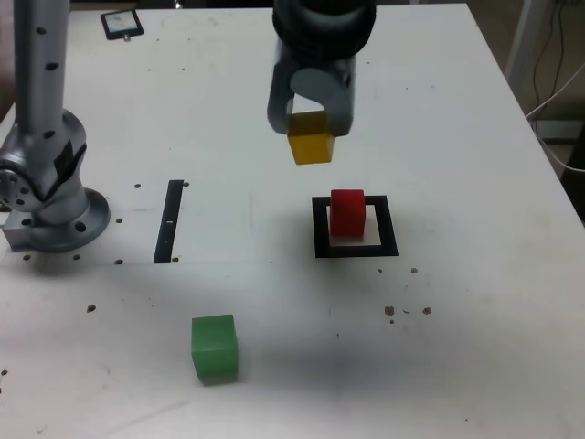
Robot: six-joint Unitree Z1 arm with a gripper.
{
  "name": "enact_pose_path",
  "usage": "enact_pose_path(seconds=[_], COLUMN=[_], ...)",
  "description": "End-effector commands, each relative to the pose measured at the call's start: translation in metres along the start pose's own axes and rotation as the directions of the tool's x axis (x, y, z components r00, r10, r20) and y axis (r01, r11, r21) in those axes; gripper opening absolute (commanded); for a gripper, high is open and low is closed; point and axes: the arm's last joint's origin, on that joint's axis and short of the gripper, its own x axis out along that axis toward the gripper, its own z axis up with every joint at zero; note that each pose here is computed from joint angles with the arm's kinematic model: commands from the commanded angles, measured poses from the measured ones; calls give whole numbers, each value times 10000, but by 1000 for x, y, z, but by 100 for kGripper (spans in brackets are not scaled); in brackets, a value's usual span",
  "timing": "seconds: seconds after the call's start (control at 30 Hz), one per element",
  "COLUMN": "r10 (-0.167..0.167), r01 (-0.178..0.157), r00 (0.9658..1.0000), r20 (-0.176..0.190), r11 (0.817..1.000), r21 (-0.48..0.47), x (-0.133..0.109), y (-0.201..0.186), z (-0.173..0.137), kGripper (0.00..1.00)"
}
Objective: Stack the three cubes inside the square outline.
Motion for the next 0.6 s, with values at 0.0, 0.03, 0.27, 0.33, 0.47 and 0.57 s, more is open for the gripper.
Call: enact_pose_path(seconds=[0.0,0.03,0.27,0.33,0.47,0.57], r10=[156,183,397,449,497,520], r01=[-157,-184,-403,-454,-499,-518], r00=[9996,9994,9982,9978,9965,9954], r20=[-235,-282,-445,-487,-667,-801], r11=[9999,9998,9991,9989,9988,9986], r21=[-50,-66,-125,-102,-9,46], x=[7,9,22,24,31,34], y=[-4,-6,-14,-15,-20,-21], z=[14,19,53,59,67,68], kGripper=[14,14,14,14,14,14])
